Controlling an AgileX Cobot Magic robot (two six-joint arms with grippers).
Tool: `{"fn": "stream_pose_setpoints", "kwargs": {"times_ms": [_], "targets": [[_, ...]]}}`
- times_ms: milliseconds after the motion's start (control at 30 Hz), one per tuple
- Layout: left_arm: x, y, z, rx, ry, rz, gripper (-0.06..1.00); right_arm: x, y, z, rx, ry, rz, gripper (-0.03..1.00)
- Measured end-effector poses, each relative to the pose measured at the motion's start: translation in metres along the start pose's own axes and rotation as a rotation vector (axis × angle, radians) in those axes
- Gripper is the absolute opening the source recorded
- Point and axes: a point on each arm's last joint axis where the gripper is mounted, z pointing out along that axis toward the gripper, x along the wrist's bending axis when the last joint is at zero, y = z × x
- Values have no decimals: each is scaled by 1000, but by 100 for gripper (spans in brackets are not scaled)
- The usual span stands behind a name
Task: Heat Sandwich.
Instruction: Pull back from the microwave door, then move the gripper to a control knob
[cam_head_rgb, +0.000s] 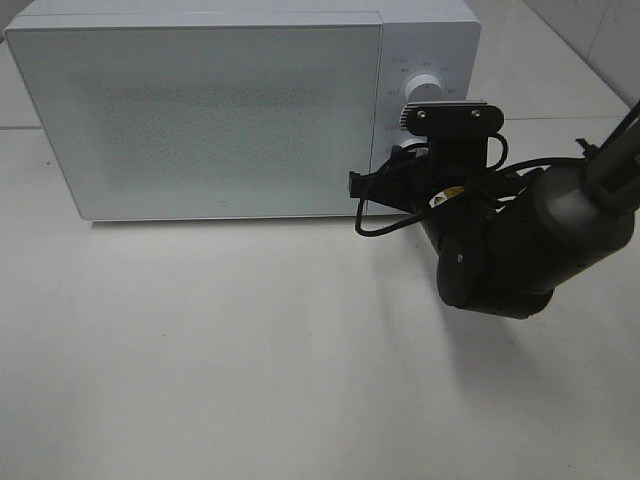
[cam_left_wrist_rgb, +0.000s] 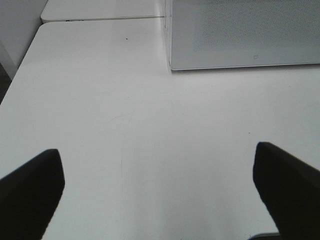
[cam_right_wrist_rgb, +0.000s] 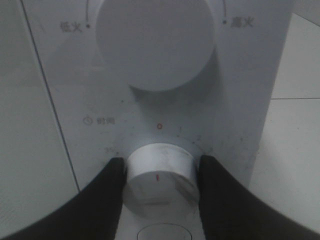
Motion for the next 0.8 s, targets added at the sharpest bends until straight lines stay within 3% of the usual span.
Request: {"fn": "stream_pose_setpoints", "kwargs": {"times_ms": [200,333,800], "targets": [[0,0,0,0,0,0,97,0,0,0,0,0,67,44],[0,0,0,0,0,0,97,0,0,0,0,0,180,44],[0,0,0,0,0,0,97,0,0,0,4,1,780,44]]}}
